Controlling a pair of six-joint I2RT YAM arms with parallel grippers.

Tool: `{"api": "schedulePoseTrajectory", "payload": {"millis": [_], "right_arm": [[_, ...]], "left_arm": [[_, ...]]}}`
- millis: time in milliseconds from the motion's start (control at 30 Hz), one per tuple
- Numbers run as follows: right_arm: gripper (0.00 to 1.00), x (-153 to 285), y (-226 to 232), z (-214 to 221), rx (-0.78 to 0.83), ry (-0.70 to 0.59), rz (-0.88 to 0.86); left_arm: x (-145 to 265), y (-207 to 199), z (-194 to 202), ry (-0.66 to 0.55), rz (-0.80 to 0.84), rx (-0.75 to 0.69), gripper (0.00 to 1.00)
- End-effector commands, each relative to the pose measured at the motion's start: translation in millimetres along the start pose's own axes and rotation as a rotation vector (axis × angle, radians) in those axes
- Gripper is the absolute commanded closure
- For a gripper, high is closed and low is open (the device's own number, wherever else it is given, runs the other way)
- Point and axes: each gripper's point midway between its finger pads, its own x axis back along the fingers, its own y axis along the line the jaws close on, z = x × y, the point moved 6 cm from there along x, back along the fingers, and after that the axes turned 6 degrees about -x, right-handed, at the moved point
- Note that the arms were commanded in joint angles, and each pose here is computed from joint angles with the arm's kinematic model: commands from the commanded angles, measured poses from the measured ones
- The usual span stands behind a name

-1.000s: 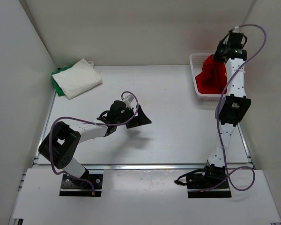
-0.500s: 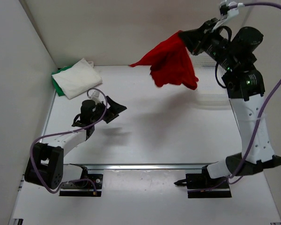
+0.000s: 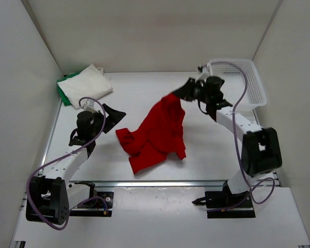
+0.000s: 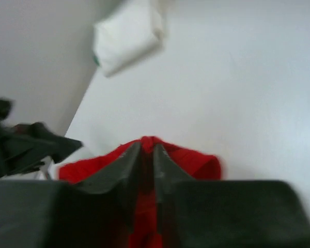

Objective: Fold and stack the t-shirts
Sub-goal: Move the tshirt to the center of the board

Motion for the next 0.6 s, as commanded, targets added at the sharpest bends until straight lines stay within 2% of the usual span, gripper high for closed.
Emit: {"api": "schedulePoseTrajectory", "payload": {"millis": [0, 67, 100, 133, 167, 200, 233, 267, 300, 333, 367, 400, 500, 567], "right_arm": [[0.78, 19, -56, 21, -0.28, -0.036, 0.024], [0.69, 35, -69, 27, -0.28, -0.066, 0.099], [0.66, 40, -68, 19, -0.219, -0.11, 0.153], [0.61, 41, -77, 26, -0.182, -0.098, 0.272], [0.6, 47, -72, 24, -0.151, -0.106, 0.355], [0.6, 51, -66, 26, -0.095, -0.099, 0.38], [0.6, 54, -68, 40, -0.082, -0.068, 0.429], [0.64, 59, -64, 49, -0.076, -0.054, 0.436], [0.78, 63, -60, 73, -0.066, -0.006, 0.433], [0.83, 69, -63, 99, -0.073, 0.052, 0.445], [0.95, 71, -54, 110, -0.062, 0.069, 0.425], [1.0, 81, -55, 129, -0.057, 0.1, 0.43], [0.99, 108, -57, 176, -0.047, 0.184, 0.464], [0.91, 127, -59, 201, -0.078, 0.222, 0.499]], "left_arm": [[0, -4, 6, 0.008, -0.029, -0.101, 0.01], [-4, -3, 23, 0.064, -0.076, -0.144, 0.01], [-6, -1, 27, 0.073, -0.091, -0.159, 0.01], [-7, -1, 33, 0.089, -0.098, -0.169, 0.01], [-7, -1, 39, 0.102, -0.101, -0.179, 0.06], [-7, 2, 40, 0.102, -0.111, -0.186, 0.16], [-5, 4, 43, 0.109, -0.124, -0.191, 0.19], [-3, 7, 46, 0.124, -0.142, -0.204, 0.24], [-1, 10, 46, 0.121, -0.169, -0.229, 0.42], [5, 13, 47, 0.129, -0.195, -0.238, 0.5], [9, 18, 49, 0.135, -0.234, -0.259, 0.52], [14, 21, 47, 0.12, -0.246, -0.275, 0.46], [30, 34, 52, 0.13, -0.332, -0.32, 0.28], [38, 49, 55, 0.153, -0.37, -0.305, 0.19]]}}
